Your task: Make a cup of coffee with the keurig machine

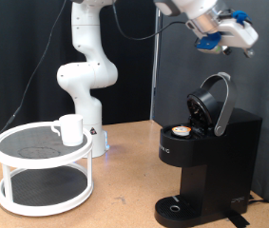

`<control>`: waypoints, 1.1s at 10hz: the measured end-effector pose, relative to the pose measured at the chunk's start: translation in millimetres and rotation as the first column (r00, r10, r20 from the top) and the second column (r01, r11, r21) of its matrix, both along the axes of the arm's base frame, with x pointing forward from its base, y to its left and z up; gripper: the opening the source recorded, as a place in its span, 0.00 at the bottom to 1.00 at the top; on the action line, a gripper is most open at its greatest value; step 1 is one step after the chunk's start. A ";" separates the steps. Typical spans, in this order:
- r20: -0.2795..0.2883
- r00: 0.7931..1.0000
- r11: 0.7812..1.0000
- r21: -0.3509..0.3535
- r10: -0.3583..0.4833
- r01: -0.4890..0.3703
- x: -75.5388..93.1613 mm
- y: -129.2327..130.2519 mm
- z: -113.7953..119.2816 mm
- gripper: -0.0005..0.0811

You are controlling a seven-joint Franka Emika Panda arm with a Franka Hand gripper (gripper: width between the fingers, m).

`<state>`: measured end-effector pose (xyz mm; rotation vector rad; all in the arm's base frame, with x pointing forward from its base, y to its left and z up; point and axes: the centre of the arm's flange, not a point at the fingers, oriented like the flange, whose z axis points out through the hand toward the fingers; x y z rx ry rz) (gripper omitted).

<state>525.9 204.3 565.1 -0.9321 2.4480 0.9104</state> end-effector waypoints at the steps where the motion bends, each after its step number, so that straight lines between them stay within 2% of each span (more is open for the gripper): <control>1: -0.003 1.000 1.000 -0.013 0.015 -0.015 1.0 9.1 -2.6 0.91; 5: -0.008 0.998 0.995 -0.077 0.058 -0.058 0.9 23.3 -17.6 0.91; 9: -0.021 0.998 0.994 -0.087 0.060 -0.062 1.5 19.7 -29.6 0.91; 10: -0.023 0.998 0.994 -0.088 0.059 -0.061 1.8 17.4 -32.0 0.79; 11: -0.023 0.998 0.994 -0.090 0.061 -0.063 2.0 15.1 -34.3 0.79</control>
